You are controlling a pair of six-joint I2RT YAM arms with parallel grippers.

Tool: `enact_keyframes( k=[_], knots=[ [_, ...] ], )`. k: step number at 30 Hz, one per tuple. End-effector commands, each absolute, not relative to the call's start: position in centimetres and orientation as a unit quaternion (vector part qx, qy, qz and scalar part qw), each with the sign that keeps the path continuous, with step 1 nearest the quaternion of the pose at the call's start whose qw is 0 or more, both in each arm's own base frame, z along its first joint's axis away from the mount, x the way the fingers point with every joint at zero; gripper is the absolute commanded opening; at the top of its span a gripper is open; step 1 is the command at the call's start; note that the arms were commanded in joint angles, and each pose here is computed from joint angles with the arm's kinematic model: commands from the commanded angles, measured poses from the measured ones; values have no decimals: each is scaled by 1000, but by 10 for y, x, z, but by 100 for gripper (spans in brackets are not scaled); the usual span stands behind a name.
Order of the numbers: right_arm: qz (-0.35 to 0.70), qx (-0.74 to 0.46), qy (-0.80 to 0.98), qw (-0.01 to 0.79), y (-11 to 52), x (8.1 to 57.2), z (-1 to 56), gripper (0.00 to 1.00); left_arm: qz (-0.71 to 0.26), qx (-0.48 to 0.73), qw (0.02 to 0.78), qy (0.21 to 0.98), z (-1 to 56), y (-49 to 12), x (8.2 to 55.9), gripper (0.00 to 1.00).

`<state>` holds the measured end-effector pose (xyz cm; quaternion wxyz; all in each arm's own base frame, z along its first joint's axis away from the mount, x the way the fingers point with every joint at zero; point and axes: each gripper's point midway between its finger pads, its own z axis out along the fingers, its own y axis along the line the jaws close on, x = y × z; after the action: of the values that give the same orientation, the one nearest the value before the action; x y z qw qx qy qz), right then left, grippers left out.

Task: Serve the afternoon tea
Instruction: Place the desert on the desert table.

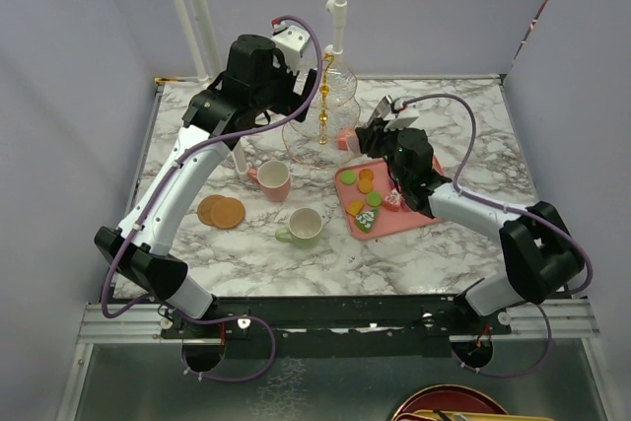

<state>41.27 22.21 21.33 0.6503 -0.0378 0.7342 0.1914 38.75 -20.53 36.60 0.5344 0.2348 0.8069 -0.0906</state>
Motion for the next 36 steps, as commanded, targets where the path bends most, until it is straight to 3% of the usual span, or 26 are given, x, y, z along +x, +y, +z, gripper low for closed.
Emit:
enact_keyframes(
  k=[1,24,36],
  knots=[
    [225,-47,703,673,244,423,232,39,-74,215,546,806,375,-195,395,99],
    [208,14,718,664,265,465,163,40,-69,223,547,804,377,-185,384,99],
    [195,13,730,655,253,452,154,60,-87,216,517,824,349,-203,402,99]
  ],
)
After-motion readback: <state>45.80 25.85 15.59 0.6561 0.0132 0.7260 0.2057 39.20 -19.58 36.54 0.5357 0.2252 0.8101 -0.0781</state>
